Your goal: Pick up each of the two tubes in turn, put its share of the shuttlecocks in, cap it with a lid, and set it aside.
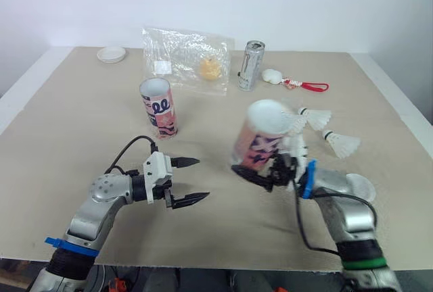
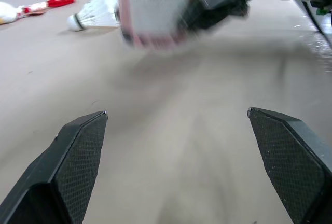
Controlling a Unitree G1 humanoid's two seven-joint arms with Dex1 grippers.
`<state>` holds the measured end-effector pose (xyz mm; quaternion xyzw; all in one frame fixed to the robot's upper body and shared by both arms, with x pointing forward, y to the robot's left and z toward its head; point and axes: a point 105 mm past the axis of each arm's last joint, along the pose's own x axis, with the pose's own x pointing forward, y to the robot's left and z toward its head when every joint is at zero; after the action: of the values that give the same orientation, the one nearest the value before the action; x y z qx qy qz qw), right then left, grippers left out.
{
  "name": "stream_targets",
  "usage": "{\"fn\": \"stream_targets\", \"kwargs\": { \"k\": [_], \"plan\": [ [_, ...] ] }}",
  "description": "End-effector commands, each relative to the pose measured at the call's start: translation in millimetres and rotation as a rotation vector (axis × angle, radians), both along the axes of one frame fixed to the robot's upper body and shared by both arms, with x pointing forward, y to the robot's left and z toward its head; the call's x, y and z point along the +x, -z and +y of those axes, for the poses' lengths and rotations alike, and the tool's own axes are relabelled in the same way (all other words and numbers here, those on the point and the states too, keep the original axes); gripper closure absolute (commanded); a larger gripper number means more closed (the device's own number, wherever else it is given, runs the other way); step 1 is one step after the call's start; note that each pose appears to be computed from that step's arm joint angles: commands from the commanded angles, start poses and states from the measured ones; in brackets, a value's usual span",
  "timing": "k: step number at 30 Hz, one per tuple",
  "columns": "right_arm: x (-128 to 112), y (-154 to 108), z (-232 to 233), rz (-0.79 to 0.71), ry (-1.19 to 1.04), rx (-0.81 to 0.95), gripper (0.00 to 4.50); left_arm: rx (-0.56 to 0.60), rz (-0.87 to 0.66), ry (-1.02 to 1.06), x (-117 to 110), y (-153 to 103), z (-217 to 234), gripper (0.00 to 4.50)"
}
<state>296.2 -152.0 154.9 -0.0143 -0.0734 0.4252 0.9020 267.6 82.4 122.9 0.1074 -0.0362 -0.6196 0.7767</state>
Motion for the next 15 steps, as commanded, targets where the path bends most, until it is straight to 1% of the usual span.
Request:
{"fn": "stream_targets", "kwargs": {
  "k": [1, 2, 5, 7, 10, 12, 13, 15],
  "plan": [
    [-2.1, -30.1, -70.9, -0.098, 0.378, 0.047, 0.91, -0.011, -0.043, 0.096, -8.0, -14.0, -12.9, 0.00],
    [-3.2, -30.8, -79.0, -0.100, 0.421, 0.047, 0.91, -0.010, -0.043, 0.103, -8.3, -14.2, -13.8, 0.00],
    [-13.6, -33.6, -140.9, -0.133, 0.713, 0.042, 0.91, -0.002, -0.053, 0.132, -9.0, -14.8, -19.0, 0.00],
    [-23.4, -30.0, -182.1, -0.127, 0.901, 0.064, 0.91, -0.003, -0.056, 0.136, -8.1, -15.3, -21.4, 0.00],
    [-29.6, -23.0, -212.7, -0.097, 1.025, 0.102, 0.91, -0.010, -0.055, 0.136, -7.6, -15.8, -23.3, 0.00],
    [-30.4, -10.8, -237.9, -0.039, 1.127, 0.139, 0.91, -0.015, -0.051, 0.135, -8.4, -15.6, -24.7, 0.00],
    [-28.7, 2.5, -248.6, 0.021, 1.163, 0.136, 0.91, -0.019, -0.048, 0.133, -9.4, -15.2, -25.5, 0.00],
    [-26.4, 16.7, -258.4, 0.075, 1.195, 0.124, 0.91, -0.025, -0.043, 0.125, -10.4, -14.8, -26.3, 0.00]
  ]
}}
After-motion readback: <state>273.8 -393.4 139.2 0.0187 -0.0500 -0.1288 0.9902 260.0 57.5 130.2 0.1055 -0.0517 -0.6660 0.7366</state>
